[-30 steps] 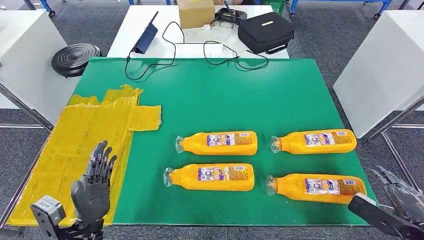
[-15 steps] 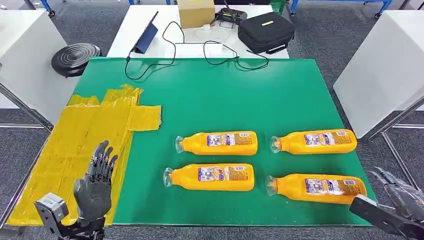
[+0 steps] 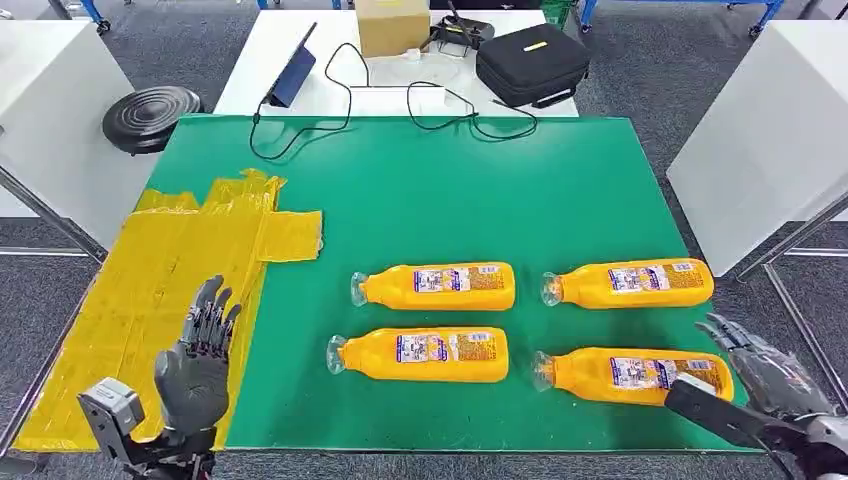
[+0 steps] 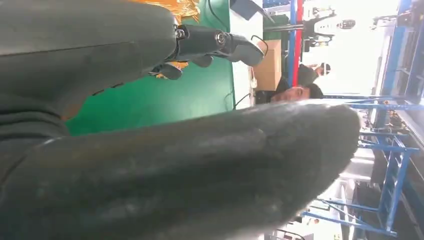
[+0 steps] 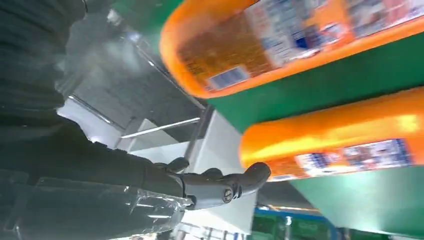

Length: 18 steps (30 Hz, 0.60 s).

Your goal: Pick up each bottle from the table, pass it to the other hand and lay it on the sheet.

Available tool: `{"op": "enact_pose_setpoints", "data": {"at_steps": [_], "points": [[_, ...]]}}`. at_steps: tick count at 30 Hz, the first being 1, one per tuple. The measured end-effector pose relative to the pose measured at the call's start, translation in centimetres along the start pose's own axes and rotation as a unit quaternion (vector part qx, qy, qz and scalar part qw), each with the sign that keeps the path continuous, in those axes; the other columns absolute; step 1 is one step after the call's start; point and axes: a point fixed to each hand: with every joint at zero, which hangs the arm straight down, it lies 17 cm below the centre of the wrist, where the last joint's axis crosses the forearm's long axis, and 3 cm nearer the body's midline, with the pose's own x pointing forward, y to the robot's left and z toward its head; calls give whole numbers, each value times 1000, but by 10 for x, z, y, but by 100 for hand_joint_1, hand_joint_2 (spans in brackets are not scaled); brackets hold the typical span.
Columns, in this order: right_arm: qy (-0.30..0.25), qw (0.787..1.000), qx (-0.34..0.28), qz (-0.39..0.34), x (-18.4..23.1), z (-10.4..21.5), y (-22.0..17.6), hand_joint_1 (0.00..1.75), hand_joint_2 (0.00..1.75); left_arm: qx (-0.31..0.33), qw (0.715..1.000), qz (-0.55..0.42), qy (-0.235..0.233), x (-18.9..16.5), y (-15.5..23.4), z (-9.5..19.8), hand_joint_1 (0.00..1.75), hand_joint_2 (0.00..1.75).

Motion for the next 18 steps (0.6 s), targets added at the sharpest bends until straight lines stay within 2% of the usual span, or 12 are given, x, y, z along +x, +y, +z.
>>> {"op": "enact_pose_setpoints", "data": {"at_steps": [12,18], "points": [[-16,1000,13,-3,15,-10,12,0,175,-4,1000,1,1,-2,-3,-2,0,0],[-20,998,57,0,23,-11,43,0,175,-8,1000,2,1,-2,-4,-4,0,0]]}}
